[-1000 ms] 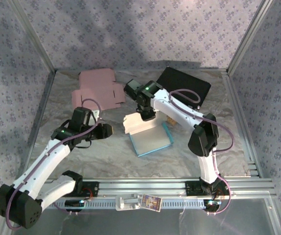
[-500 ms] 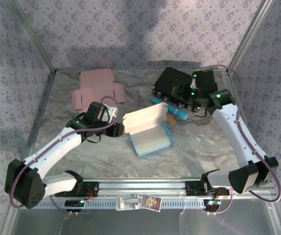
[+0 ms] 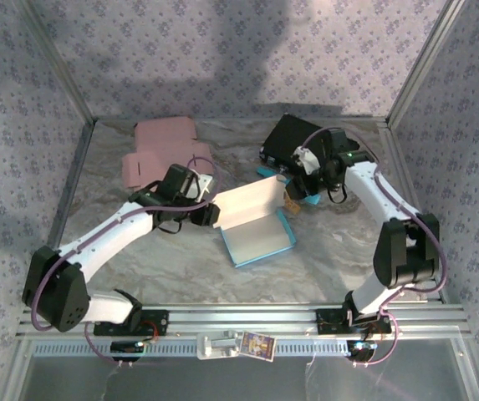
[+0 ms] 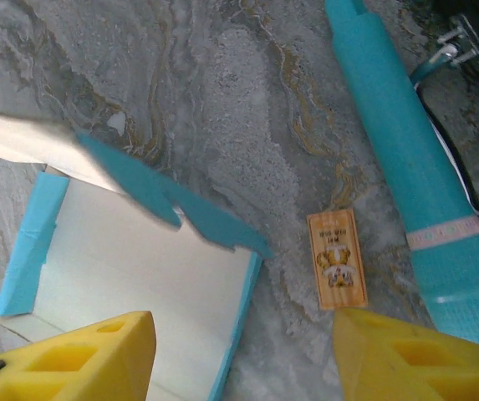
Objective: Fold the paper box
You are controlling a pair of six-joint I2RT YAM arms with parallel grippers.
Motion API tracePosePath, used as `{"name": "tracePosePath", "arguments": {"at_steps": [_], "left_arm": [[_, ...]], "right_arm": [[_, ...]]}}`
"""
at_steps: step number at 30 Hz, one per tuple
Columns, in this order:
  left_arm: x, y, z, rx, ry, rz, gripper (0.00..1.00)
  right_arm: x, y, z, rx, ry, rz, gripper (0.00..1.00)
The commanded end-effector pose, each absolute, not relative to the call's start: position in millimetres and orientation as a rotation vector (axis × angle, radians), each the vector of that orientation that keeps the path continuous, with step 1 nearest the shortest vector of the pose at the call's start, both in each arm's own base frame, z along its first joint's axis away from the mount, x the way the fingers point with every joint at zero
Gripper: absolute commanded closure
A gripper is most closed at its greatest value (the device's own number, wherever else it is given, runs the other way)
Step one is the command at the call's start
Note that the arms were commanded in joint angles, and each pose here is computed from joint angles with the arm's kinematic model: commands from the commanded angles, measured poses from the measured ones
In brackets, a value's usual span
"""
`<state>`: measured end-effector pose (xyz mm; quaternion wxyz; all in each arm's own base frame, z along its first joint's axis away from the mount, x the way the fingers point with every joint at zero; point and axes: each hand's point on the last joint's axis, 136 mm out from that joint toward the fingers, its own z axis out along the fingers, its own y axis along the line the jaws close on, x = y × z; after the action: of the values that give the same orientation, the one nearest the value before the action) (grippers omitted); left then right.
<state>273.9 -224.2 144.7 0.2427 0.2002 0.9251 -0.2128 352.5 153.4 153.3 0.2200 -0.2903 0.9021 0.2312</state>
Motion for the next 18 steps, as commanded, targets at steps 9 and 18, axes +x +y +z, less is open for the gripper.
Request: {"name": "tracePosePath", "arguments": {"at_steps": [9,18], "left_arm": [[286,-231,154,0.532,2.511,-0.585,0.70],[290,-234,152,0.530,2.517,-0.585,0.78]], "right_arm": [[364,182,158,-0.988,2.388,0.673,0.57],[362,184,152,-0.996,2.414,0.644,0.74]]}}
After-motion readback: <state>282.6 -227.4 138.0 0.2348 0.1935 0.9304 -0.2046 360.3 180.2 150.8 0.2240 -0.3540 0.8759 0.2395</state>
